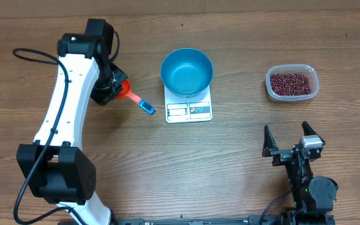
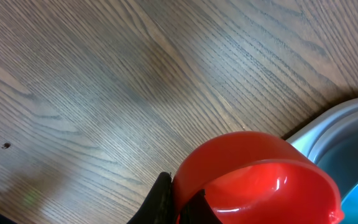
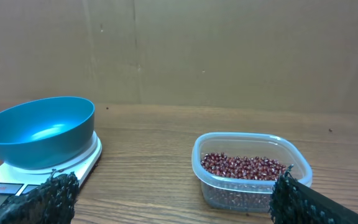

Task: Scoop item into bowl and weigh 150g on scale

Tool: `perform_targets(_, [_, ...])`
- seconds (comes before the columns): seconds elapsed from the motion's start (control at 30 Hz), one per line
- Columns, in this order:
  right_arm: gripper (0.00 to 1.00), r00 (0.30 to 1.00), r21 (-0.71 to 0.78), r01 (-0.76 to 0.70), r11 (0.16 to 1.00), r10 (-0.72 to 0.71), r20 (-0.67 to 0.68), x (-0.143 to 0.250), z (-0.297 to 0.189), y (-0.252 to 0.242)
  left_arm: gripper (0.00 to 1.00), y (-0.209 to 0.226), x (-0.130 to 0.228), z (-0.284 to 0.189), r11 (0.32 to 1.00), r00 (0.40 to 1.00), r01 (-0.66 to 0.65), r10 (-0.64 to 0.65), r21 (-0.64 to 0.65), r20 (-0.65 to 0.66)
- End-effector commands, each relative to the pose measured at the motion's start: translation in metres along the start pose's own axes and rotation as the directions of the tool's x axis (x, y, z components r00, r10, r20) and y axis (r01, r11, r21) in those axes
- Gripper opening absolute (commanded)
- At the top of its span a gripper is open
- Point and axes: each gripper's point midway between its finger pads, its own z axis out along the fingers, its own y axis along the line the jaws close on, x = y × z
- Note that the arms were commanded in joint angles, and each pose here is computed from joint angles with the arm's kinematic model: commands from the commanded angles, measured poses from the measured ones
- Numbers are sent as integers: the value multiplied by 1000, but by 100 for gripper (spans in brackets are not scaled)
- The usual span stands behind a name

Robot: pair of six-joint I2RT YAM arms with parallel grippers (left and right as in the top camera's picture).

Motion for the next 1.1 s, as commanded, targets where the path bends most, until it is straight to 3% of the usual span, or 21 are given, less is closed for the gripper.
perform_targets(0.0, [100, 1000, 3, 2, 1000, -2, 4, 2, 0, 0, 4, -3, -4, -13, 1000, 999, 16, -17, 24, 41])
perform_targets(1.07, [100, 1000, 3, 2, 1000, -2, 4, 2, 0, 0, 4, -1, -6, -13, 1000, 998, 16, -17, 14, 56])
